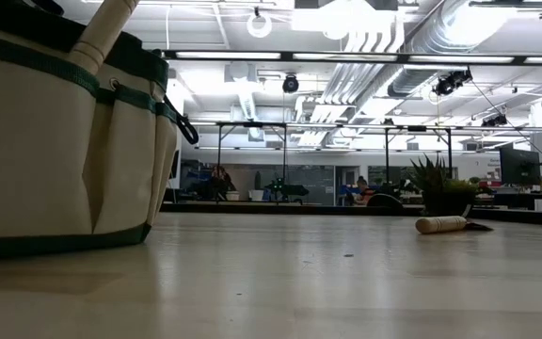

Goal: Pick & Place Garden tools in Gardening bag
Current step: Put the shear scissor into the gardening bag

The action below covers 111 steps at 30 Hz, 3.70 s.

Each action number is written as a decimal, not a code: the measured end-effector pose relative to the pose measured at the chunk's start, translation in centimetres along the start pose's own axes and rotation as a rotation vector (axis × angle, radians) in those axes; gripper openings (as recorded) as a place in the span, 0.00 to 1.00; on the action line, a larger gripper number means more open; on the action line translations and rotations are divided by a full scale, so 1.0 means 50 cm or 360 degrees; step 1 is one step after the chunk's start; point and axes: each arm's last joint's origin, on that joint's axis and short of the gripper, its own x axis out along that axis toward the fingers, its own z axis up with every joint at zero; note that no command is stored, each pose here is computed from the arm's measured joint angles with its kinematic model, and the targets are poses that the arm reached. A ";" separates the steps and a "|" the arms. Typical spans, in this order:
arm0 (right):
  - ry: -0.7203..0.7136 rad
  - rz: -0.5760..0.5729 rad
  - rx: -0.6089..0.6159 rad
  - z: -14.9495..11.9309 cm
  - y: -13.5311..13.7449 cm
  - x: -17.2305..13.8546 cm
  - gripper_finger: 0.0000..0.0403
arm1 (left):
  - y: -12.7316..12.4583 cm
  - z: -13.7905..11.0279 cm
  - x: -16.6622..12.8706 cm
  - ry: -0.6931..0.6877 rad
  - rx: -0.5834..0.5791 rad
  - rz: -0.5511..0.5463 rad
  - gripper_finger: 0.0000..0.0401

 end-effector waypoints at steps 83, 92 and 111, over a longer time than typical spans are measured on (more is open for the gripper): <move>0.0408 0.0083 0.0390 -0.156 -0.133 0.244 0.08 | 0.005 -0.012 0.000 0.0100 0.0004 0.0040 0.38; 0.0384 0.0570 0.0321 -0.144 -0.117 0.165 0.08 | 0.005 -0.012 0.000 0.0095 -0.0132 0.0049 0.38; 0.0165 0.1315 0.0086 0.008 -0.092 0.024 0.08 | 0.009 0.006 0.005 -0.0087 -0.0353 0.0324 0.38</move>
